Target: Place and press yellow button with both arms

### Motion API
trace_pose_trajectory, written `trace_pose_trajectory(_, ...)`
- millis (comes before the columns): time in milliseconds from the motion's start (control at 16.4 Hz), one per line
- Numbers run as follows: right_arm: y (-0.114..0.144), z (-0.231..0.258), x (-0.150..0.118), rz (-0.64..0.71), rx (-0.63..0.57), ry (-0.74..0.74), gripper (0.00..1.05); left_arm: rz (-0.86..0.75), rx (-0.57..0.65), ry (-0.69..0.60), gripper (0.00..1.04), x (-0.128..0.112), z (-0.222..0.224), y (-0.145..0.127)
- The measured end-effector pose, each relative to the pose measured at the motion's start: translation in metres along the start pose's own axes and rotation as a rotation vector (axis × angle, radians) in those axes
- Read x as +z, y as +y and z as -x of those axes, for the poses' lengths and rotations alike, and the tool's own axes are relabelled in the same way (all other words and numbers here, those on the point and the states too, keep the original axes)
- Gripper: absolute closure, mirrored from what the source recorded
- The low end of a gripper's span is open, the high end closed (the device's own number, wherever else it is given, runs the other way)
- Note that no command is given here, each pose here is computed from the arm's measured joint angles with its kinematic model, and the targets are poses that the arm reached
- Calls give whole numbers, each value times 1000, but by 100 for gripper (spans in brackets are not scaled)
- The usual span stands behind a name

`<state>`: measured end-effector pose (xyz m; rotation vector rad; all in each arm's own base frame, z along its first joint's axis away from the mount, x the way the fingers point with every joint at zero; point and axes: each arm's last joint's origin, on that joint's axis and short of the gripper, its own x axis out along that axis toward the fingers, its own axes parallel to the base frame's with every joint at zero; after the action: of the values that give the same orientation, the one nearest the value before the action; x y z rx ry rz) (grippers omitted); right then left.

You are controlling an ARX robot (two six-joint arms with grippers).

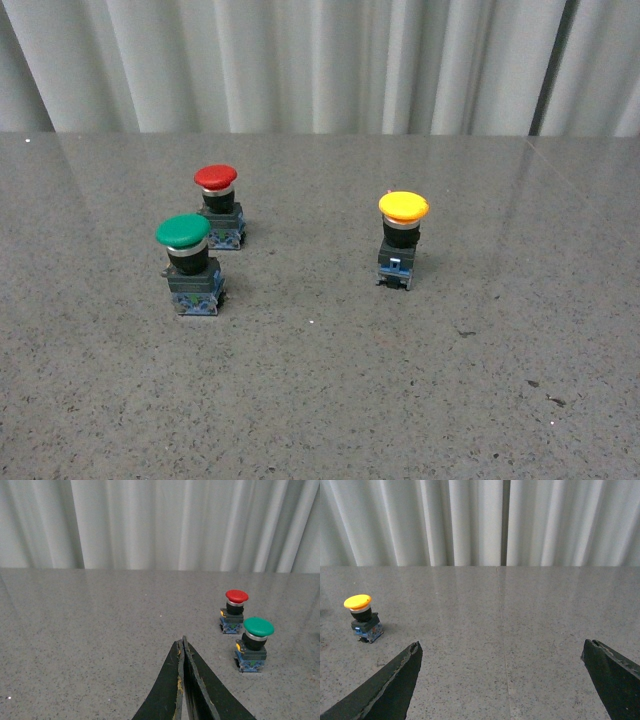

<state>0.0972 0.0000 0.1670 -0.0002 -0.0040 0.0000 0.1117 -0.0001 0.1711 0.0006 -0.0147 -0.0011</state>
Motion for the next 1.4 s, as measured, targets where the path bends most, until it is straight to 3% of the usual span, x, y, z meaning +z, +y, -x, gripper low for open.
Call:
trace_pose_trajectory(914, 0, 0, 0, 0, 0, 0, 7, 0, 1, 15, 98, -4, 14, 0)
trace_pose_trajectory(1401, 0, 0, 0, 0, 0, 0, 7, 0, 1, 15, 9, -4, 14, 0)
